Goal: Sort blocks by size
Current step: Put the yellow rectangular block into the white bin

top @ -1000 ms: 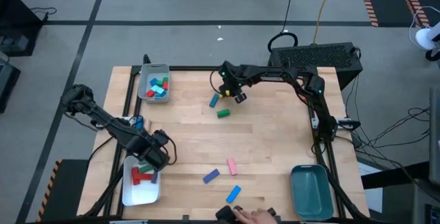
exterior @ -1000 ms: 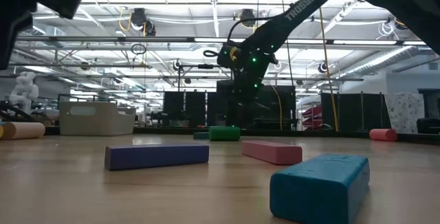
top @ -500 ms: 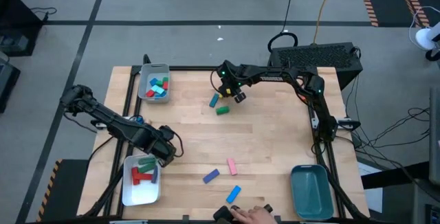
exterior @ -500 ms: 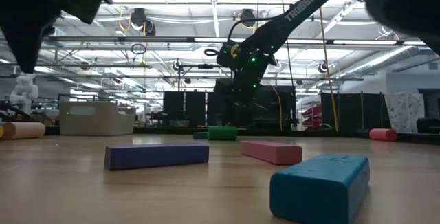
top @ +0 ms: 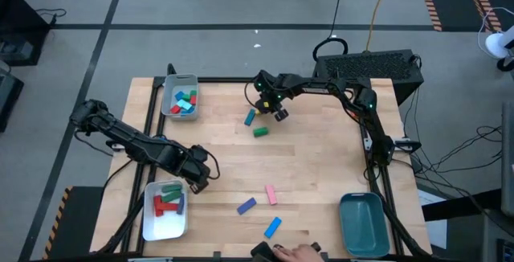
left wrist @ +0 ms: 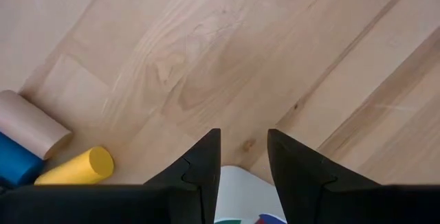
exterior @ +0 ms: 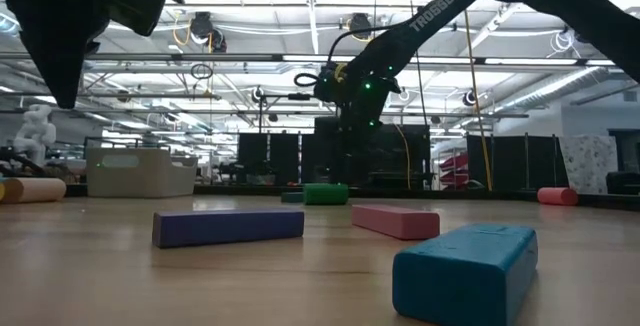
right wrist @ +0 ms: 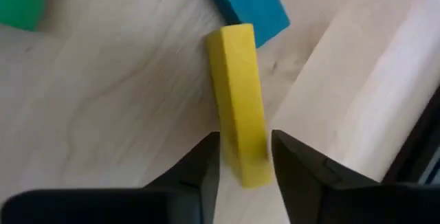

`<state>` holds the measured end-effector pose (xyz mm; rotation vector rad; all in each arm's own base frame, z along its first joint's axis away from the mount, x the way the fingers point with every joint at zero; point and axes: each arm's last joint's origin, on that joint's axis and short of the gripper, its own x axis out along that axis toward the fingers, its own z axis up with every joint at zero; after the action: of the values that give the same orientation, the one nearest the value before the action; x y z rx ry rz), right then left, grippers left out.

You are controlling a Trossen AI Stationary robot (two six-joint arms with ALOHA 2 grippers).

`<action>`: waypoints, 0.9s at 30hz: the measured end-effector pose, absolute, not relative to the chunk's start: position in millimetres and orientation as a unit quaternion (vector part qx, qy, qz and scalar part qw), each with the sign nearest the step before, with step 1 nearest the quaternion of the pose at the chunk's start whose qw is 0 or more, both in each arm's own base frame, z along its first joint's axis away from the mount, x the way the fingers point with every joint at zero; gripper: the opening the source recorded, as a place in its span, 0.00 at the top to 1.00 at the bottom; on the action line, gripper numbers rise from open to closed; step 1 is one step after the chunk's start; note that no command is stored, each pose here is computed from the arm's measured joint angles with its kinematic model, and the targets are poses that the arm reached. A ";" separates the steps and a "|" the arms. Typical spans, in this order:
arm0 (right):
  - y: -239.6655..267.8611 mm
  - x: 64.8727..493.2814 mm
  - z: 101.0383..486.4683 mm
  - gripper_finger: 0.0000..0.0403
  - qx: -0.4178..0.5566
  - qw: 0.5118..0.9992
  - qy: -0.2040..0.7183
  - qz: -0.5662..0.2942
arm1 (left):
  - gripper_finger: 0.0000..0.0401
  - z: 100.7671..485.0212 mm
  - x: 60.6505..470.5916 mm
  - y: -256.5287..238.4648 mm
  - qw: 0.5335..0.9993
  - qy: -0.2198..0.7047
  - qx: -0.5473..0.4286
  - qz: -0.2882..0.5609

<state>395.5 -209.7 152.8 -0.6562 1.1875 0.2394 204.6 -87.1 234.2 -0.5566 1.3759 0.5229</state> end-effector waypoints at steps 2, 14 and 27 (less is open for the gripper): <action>-208.9 394.1 152.4 0.76 -0.298 0.769 0.554 0.115 | 0.69 234.2 204.6 -87.1 0.706 0.620 -0.250 0.235; -206.7 391.0 152.0 0.91 -0.221 0.783 0.578 0.072 | 0.69 234.4 206.6 -86.6 0.719 0.603 -0.244 0.243; -197.1 386.4 166.2 0.92 -0.130 0.796 0.591 0.014 | 0.69 239.1 222.5 -85.9 0.815 0.507 -0.153 0.233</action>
<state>386.4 -197.1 166.2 -0.2786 1.2706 0.0310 222.5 -85.9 239.1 -0.3257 1.0821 0.4976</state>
